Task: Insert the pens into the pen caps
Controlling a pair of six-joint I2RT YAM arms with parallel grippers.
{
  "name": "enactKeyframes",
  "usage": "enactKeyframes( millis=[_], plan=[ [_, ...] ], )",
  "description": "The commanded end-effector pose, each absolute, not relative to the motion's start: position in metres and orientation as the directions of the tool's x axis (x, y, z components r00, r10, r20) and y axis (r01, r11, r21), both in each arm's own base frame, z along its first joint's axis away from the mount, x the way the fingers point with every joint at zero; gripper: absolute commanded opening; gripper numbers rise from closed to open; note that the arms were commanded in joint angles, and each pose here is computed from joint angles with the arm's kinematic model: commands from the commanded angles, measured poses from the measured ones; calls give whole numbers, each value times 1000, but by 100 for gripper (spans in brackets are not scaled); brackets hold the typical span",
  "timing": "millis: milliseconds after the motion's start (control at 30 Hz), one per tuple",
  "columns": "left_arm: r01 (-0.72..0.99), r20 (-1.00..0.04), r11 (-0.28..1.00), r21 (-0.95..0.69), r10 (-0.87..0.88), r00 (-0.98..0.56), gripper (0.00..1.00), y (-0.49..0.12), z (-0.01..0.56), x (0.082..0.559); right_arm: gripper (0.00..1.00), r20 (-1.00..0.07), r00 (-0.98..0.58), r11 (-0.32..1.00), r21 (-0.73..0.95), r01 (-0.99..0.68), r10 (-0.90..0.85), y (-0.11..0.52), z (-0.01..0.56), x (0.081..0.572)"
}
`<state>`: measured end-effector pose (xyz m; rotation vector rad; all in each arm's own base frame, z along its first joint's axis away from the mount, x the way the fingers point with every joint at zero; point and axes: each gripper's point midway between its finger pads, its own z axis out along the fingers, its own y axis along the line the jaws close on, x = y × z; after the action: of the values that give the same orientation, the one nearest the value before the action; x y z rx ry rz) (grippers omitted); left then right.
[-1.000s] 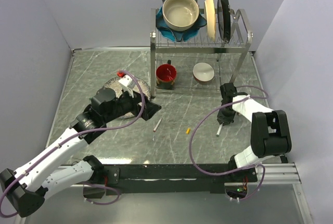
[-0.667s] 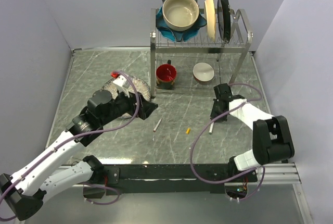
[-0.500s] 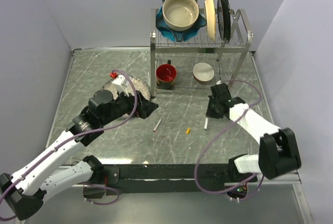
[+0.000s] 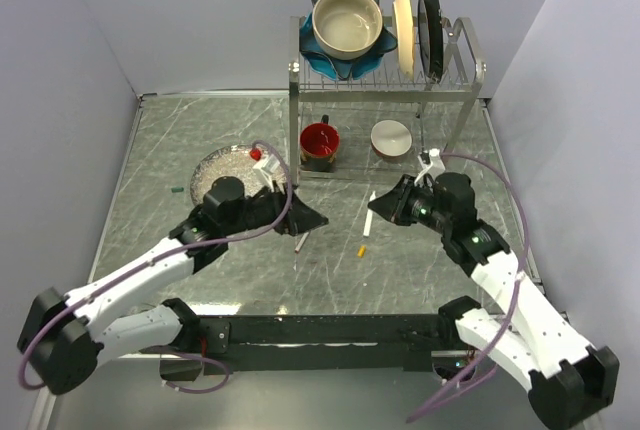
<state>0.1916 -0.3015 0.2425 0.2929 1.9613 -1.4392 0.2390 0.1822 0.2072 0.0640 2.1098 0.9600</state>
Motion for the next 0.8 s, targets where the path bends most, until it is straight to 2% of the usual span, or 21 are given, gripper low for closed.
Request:
enactKeyframes(
  millis=[0,100,233,467,567,667,700,733,767],
  plan=[
    [619,-641,167,-768,-185,-745,73,-329,272,179,0,-629,-653,507,760,-406,421,207,258,218],
    [631,-644,126,-765,-171,-746,72,-342,275,176,0,-626,-636,460,774,-435,452,209,273,212],
    [647,-660,132,-751,-140,-738,73,-358,271,175,0,-623,-613,408,782,-471,486,209,289,205],
    [646,-648,56,-761,-113,-753,72,-382,276,163,0,-615,-600,371,788,-491,512,208,295,199],
    [631,-631,36,-775,-104,-769,60,-390,274,162,0,-612,-602,367,790,-491,513,208,295,197],
    [619,-617,-3,-785,-91,-782,34,-394,274,157,0,-606,-598,356,794,-492,524,207,295,196],
    [617,-614,-17,-787,-72,-786,10,-396,271,155,0,-602,-600,350,797,-492,527,208,295,195],
    [621,-618,-38,-783,-67,-783,1,-397,275,153,0,-603,-598,343,796,-499,528,208,296,194],
    [609,-607,-48,-792,-56,-793,1,-398,275,151,2,-602,-617,329,796,-508,507,211,294,190]
  ],
)
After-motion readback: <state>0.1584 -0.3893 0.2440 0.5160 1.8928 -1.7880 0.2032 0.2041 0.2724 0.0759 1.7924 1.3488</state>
